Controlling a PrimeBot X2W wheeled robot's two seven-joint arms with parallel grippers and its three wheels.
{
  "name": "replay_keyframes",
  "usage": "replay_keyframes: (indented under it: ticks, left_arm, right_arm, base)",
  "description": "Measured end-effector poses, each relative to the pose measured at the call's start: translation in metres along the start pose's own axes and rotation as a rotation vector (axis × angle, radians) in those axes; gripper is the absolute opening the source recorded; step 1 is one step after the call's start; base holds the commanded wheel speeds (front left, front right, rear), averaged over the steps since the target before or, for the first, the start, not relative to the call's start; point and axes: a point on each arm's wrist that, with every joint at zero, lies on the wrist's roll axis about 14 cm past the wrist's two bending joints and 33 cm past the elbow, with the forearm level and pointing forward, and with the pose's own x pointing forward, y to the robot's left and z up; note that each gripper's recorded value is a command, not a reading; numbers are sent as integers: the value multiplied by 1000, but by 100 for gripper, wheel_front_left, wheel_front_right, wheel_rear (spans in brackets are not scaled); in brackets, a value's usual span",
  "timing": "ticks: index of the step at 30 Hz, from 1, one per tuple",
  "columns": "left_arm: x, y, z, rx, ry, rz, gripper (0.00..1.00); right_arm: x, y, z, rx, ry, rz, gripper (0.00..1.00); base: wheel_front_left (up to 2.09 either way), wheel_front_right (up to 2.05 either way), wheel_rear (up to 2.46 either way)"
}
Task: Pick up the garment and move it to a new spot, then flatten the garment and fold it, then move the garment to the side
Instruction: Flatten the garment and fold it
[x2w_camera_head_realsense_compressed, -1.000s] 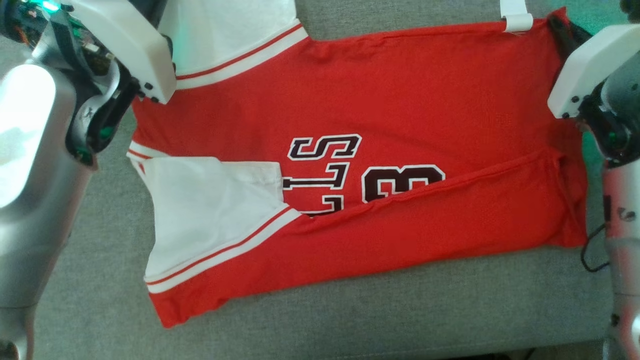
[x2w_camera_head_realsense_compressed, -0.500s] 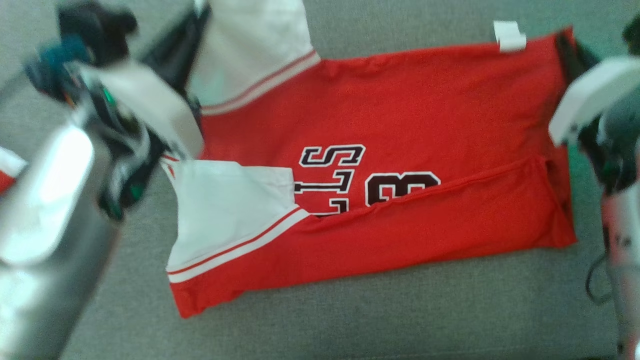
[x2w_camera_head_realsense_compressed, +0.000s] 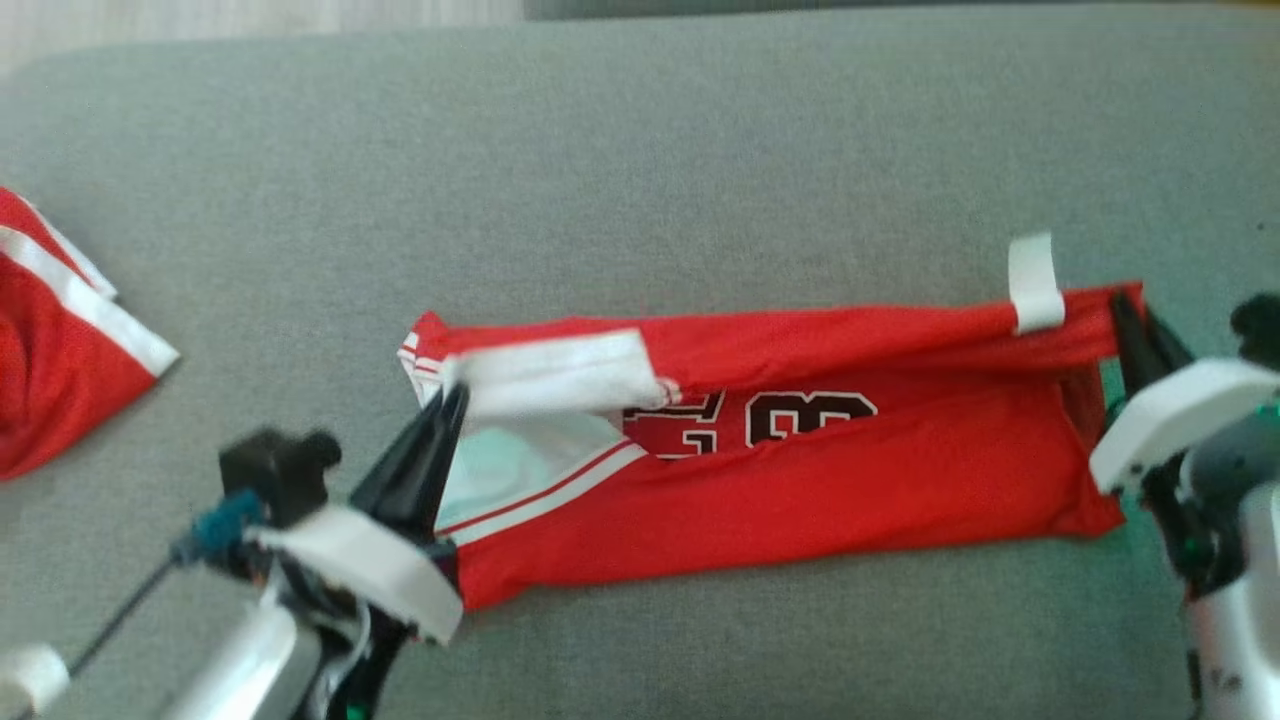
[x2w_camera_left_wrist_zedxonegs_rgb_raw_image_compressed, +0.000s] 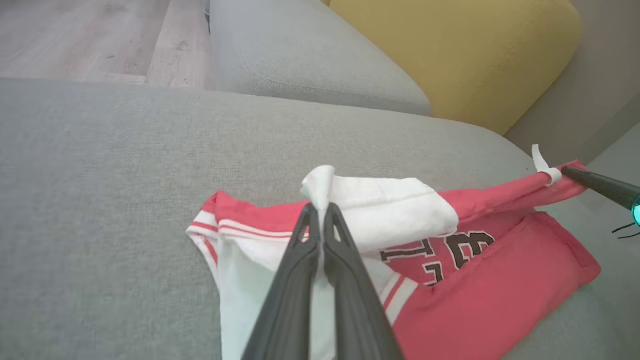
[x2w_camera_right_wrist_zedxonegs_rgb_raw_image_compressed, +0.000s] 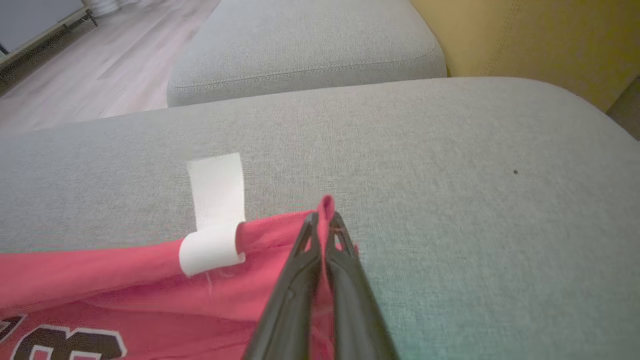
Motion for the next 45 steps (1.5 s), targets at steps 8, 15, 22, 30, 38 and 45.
replay_keyframes:
  ticks: [8, 15, 22, 30, 38, 45]
  left_arm:
    - [-14, -6, -19, -54, -60, 23, 100]
    - [-33, 4, -33, -100, -133, 113, 100]
    - [-49, 35, -16, -68, -226, 288, 100]
    - [-61, 50, -14, -76, -247, 381, 100]
    - [-63, 54, -16, -80, -243, 398, 100]
    - [-60, 56, -17, -77, -235, 403, 100]
  right_arm:
    - [-20, 2, -13, 38, -38, -18, 100]
    - [-44, -13, -22, 97, -113, -85, 100]
    - [-56, -23, -24, 138, -137, -137, 100]
    - [-38, -10, -35, 134, -84, -115, 100]
    - [-18, -1, -77, 93, 68, -107, 100]
    - [-8, 8, -87, 86, 92, -82, 20]
  base:
    - [0, 0, 0]
    - [0, 0, 0]
    - [0, 0, 0]
    - [0, 0, 0]
    - [0, 0, 0]
    - [0, 0, 0]
